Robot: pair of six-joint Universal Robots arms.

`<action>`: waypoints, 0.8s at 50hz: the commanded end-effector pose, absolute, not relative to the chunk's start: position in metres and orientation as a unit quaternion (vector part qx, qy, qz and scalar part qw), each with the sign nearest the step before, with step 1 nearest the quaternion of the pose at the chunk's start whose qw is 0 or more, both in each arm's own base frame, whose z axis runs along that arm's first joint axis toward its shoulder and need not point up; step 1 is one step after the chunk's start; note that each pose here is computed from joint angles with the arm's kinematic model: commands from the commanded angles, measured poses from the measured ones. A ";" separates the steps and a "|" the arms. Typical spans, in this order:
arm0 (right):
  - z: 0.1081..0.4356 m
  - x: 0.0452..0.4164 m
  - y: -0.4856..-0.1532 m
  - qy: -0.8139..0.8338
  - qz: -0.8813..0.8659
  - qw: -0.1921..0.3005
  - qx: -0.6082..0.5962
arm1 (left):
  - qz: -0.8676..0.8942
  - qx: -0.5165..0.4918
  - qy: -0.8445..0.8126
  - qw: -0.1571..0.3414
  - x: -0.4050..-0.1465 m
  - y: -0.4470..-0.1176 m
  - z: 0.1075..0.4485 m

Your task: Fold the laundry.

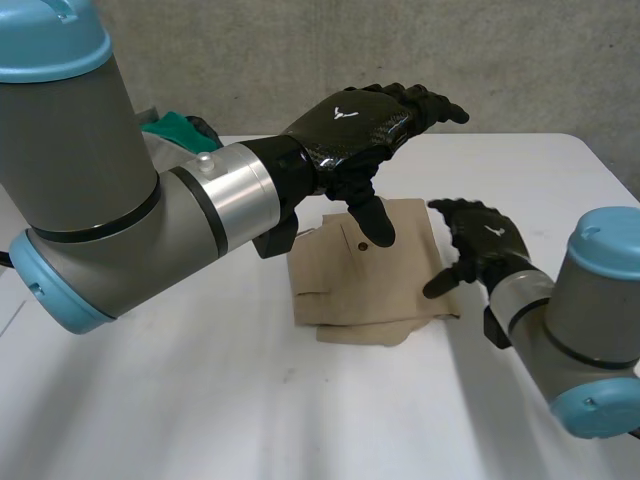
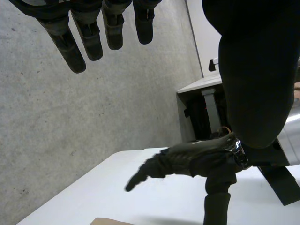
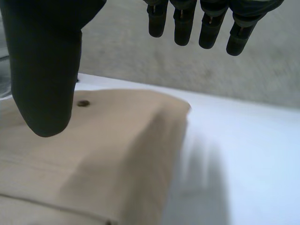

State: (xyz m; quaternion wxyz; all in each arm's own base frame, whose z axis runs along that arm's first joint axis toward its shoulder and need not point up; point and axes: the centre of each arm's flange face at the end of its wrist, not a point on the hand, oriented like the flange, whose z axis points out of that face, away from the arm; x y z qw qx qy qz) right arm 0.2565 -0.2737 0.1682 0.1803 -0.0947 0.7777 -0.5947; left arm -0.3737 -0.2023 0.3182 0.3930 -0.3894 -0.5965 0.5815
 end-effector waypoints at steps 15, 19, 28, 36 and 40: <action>0.121 0.257 -0.298 0.805 -0.547 0.216 -0.071 | 0.582 -0.390 -0.596 0.393 -0.375 -0.203 0.314; 0.113 0.262 -0.299 0.809 -0.541 0.216 -0.075 | 0.581 -0.390 -0.597 0.393 -0.375 -0.203 0.312; 0.103 0.271 -0.302 0.811 -0.537 0.216 -0.086 | 0.580 -0.388 -0.600 0.391 -0.373 -0.205 0.309; 0.105 0.267 -0.313 0.808 -0.548 0.205 -0.070 | 0.578 -0.387 -0.603 0.389 -0.372 -0.206 0.306; 0.119 0.258 -0.336 0.782 -0.589 0.199 -0.045 | 0.580 -0.385 -0.604 0.389 -0.370 -0.207 0.306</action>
